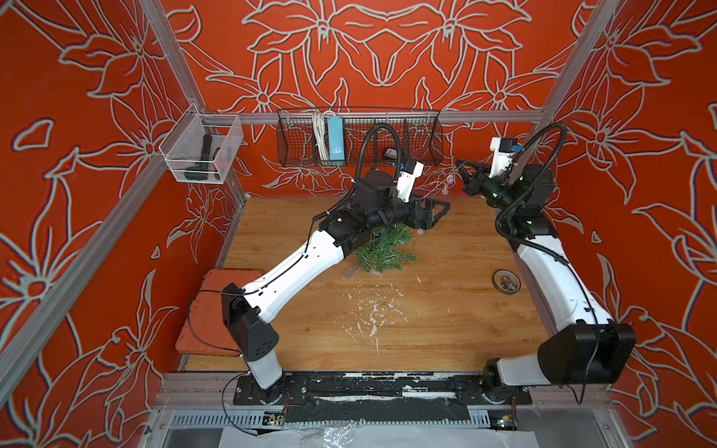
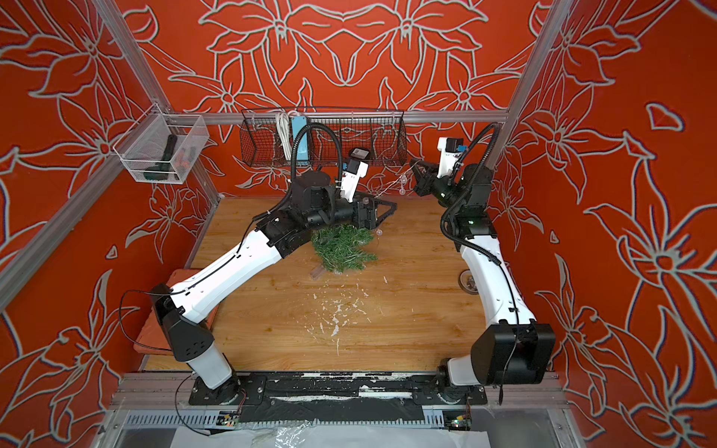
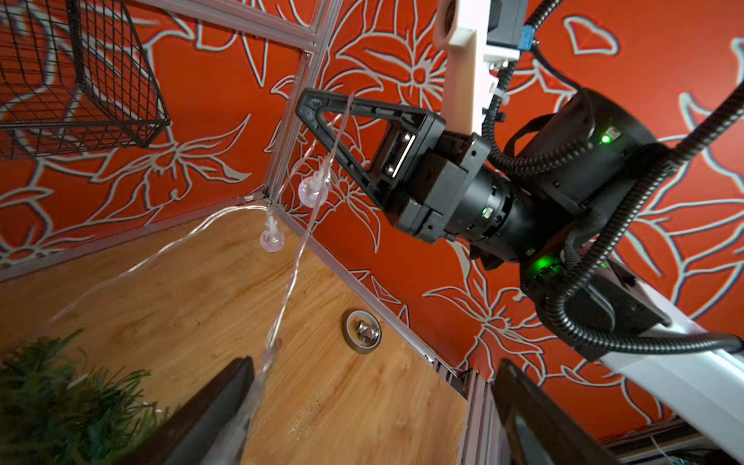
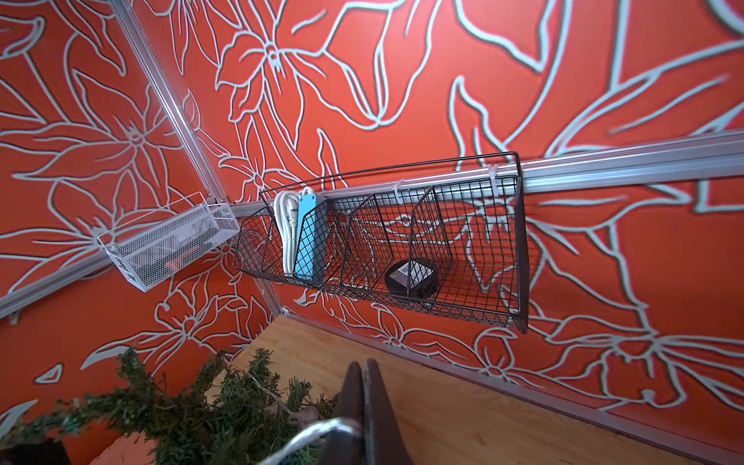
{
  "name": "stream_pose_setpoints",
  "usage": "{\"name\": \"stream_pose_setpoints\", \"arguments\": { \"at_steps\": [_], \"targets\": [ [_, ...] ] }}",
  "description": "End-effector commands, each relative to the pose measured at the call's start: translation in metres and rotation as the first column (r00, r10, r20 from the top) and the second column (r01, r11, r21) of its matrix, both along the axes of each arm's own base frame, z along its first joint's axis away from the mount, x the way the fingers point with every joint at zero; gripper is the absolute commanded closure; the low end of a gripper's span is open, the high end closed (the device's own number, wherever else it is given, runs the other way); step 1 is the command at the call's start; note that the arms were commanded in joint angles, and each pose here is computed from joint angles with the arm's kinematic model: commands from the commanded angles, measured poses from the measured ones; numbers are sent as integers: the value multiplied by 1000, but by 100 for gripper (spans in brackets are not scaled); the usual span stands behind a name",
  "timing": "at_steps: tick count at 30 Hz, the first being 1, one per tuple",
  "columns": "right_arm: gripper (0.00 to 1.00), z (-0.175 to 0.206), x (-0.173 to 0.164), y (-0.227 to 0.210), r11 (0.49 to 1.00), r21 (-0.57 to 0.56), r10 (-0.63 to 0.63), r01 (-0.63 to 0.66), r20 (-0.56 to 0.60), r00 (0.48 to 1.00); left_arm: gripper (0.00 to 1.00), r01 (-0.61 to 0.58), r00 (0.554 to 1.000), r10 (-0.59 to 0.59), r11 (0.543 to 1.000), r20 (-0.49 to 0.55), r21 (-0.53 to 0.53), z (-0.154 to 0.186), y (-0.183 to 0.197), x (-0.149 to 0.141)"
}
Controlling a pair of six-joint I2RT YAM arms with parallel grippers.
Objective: Remove string lights from the small christmas tree
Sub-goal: Remove the light string from the Christmas tree.
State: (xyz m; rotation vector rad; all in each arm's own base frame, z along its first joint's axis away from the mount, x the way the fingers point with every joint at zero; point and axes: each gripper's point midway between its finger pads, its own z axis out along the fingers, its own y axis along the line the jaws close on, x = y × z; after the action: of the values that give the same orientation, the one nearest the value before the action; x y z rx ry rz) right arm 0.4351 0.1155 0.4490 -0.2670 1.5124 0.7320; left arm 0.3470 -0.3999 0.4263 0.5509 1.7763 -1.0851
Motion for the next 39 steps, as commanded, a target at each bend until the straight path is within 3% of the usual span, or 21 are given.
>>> {"name": "stream_pose_setpoints", "arguments": {
  "at_steps": [1,4,11,16,20,22,23,24,26,28,31,34,36,39],
  "targets": [
    [100,7,-7,-8,999,-14,-31,31,28,999,8,-73,986,66,997,156,40,27,7,-13],
    [100,7,-8,-8,999,-14,-32,32,25,999,7,-146,955,116,985,273,94,31,2,-18],
    [100,13,-18,6,992,81,88,-92,51,995,7,-340,898,259,921,355,190,17,-2,5],
    [100,14,-19,8,987,112,106,-112,57,993,5,-421,791,327,904,517,73,40,6,2],
    [100,19,-26,12,984,107,137,-144,70,988,5,-496,657,382,868,650,-8,47,14,1],
    [100,19,-27,11,985,102,133,-139,66,989,1,-469,599,368,881,711,-61,48,13,-11],
    [100,18,-28,11,986,98,130,-135,63,990,1,-440,604,359,895,712,-77,49,12,-11],
    [100,18,-28,11,986,96,131,-136,60,990,1,-422,635,360,903,683,-84,51,12,-6],
    [100,17,-27,11,988,91,123,-128,56,991,1,-384,746,358,920,561,-76,53,16,14],
    [100,17,-26,8,991,80,104,-108,51,993,1,-339,789,344,935,510,-107,62,21,12],
    [100,15,-18,6,994,59,84,-87,42,996,1,-242,760,324,946,563,-217,96,34,-28],
    [100,17,-8,5,996,54,73,-75,43,996,7,-209,752,308,950,583,-233,127,48,-47],
    [100,18,-1,6,996,51,72,-75,45,996,7,-221,739,312,949,596,-223,140,62,-47],
    [100,19,13,6,996,46,73,-76,48,996,8,-262,751,340,940,566,-218,142,96,-22]
  ]
}}
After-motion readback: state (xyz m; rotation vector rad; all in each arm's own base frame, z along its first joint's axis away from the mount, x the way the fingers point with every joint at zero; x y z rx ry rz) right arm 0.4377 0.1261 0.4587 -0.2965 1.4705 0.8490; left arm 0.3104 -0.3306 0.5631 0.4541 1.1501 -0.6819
